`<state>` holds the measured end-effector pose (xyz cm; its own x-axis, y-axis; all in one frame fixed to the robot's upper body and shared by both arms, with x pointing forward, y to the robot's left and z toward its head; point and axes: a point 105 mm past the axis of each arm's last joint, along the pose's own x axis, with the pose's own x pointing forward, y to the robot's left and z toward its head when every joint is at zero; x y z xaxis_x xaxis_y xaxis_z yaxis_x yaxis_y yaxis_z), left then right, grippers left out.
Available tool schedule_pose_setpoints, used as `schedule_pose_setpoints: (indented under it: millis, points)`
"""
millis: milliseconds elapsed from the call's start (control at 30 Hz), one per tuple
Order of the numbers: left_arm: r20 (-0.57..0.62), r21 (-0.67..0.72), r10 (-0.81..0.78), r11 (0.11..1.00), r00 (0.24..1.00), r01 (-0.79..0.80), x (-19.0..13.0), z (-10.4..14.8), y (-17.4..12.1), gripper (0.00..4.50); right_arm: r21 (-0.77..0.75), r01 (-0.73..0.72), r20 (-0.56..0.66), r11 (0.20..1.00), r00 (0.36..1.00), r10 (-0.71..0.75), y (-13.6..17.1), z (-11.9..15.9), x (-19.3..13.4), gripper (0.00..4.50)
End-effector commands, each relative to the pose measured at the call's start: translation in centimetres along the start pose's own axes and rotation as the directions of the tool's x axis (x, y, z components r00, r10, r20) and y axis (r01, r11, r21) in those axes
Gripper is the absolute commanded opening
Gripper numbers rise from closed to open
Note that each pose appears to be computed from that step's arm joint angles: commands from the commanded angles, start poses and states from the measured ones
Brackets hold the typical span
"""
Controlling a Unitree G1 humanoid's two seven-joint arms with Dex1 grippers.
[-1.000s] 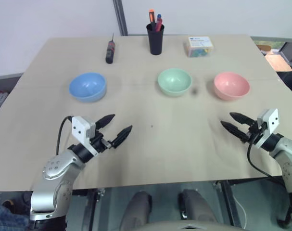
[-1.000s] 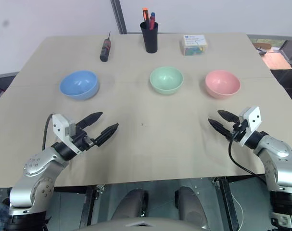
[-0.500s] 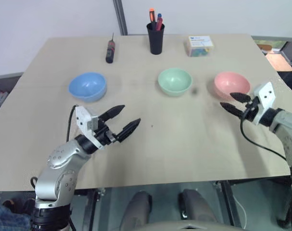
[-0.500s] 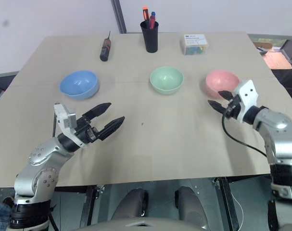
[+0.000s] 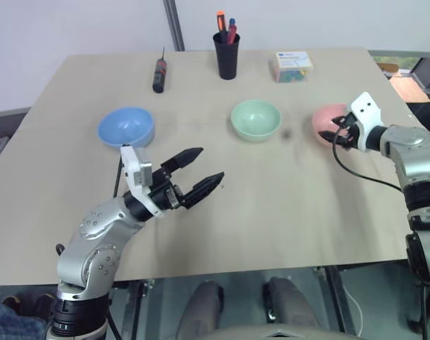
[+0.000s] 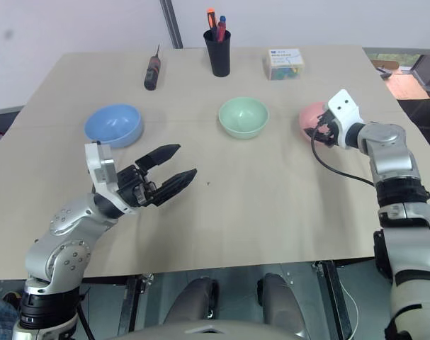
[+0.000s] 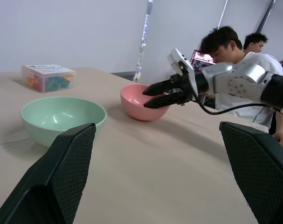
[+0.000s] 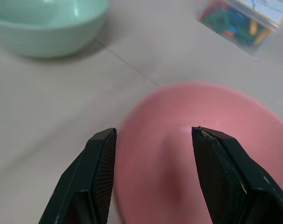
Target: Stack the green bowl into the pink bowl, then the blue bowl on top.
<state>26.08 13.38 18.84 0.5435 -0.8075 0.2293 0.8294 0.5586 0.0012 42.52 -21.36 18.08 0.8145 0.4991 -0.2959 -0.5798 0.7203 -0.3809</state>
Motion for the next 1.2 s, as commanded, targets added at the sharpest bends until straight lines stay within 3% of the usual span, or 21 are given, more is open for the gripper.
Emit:
schedule_pose_setpoints:
  millis: [33,233,500,700,733,967,1100,1167,1200]
  points:
    - [0.025,0.041,-0.015,0.999,1.000,0.014,0.0,0.9,-0.7,4.50,-0.035,0.061,0.053,0.998,0.997,-0.059,-1.8,1.9,-0.5,2.70]
    - [0.026,0.030,-0.004,1.000,1.000,0.003,-0.3,0.7,-1.0,4.50,-0.012,0.004,0.059,1.000,0.998,-0.003,-0.9,2.0,-0.2,2.70]
    - [0.016,0.034,-0.011,0.999,1.000,0.010,-0.4,0.7,-1.0,4.50,0.018,0.035,-0.114,0.999,0.993,-0.033,-0.9,-3.0,-0.1,2.70]
    - [0.008,0.042,-0.014,0.999,1.000,0.014,-0.4,0.7,-0.8,4.50,0.002,0.048,-0.176,0.999,0.983,-0.047,-1.0,-4.7,-0.2,2.70]
    - [0.007,0.042,-0.015,0.999,1.000,0.014,-0.4,0.7,-0.8,4.50,-0.002,0.043,-0.173,0.999,0.984,-0.043,-1.0,-4.7,-0.2,2.19]
    - [0.003,0.042,-0.021,0.999,1.000,0.021,-0.3,0.6,-1.0,4.50,-0.042,0.013,-0.151,0.999,0.988,-0.019,-0.5,-4.1,0.0,0.06]
    - [-0.001,0.042,-0.019,0.999,1.000,0.019,-0.4,0.4,-1.1,4.50,-0.094,-0.032,-0.137,0.995,0.990,0.019,0.1,-3.6,-0.1,0.06]
    - [-0.001,0.046,-0.012,0.999,1.000,0.012,-0.5,0.5,-0.8,4.50,-0.234,-0.113,-0.135,0.966,0.987,0.083,1.3,-2.7,-0.4,0.06]
    - [-0.002,0.049,-0.009,0.999,1.000,0.009,-0.6,0.5,-0.7,4.50,-0.364,-0.207,-0.123,0.908,0.977,0.173,3.1,-1.5,-0.8,0.06]
